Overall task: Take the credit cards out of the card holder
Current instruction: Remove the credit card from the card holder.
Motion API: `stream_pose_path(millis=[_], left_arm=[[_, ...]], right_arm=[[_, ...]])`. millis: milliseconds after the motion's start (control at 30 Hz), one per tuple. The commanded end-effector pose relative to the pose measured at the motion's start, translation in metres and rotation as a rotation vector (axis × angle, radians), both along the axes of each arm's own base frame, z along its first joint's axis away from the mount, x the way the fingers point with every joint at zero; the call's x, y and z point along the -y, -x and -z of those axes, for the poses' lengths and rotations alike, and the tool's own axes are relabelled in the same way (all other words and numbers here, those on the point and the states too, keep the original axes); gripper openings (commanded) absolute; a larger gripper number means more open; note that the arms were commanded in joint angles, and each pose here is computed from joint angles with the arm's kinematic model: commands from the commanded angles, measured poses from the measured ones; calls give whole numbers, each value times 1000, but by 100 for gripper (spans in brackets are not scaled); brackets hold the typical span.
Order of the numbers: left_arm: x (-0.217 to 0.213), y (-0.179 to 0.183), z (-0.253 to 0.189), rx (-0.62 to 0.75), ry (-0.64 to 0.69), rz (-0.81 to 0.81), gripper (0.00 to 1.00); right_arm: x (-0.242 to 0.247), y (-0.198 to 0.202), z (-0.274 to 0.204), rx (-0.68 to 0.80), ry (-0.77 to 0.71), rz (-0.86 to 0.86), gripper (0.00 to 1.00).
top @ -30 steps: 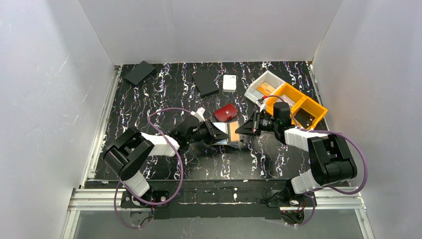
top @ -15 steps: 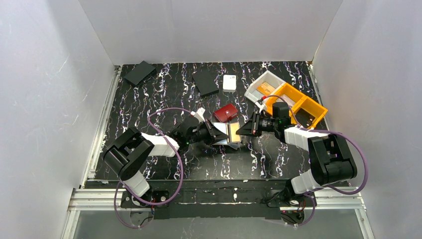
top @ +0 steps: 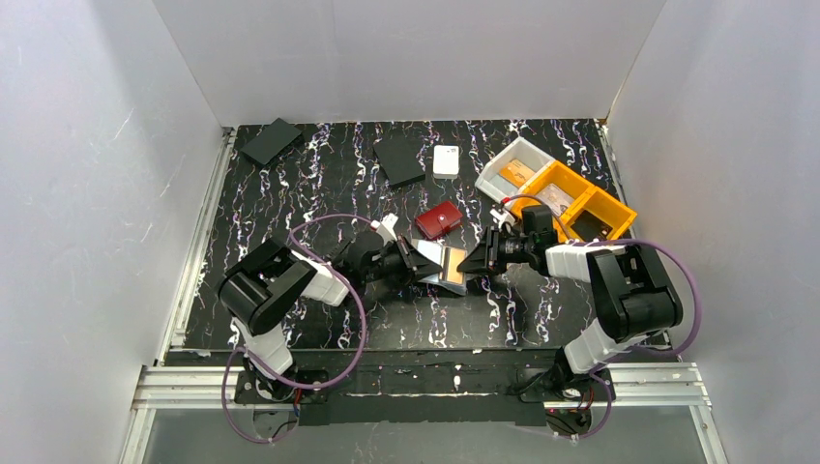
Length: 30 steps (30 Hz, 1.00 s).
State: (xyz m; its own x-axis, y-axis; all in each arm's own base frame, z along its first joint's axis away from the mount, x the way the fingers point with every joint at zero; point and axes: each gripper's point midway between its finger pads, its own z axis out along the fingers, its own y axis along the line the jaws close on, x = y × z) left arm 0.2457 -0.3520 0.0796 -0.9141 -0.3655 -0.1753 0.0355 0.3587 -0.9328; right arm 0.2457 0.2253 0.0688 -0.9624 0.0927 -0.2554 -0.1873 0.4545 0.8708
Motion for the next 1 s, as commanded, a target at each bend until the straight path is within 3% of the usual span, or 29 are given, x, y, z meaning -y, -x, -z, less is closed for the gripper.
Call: stream_pose_path(millis=[0,133,233,600,800,967], left_arm=[[5,-5,-21,68,93,12,0],[0,-5,-13,56,84,2,0],[-5,-5,-10,49,79,-6,0],[-1,-4,-9,42,103,24,1],[4,-3,-11,22,121,47,34],[5,-1,-7,1,123,57,41]], right_arm=[[-9,3,-4,10,-25,-57,28],[-7,1,1,10,-2,-50,12],[-5,0,6,6,22,-51,6],[-6,2,13,-16,23,-58,4],[-7,2,13,-29,14,-61,3],[-8,3,11,-33,0,-63,2]])
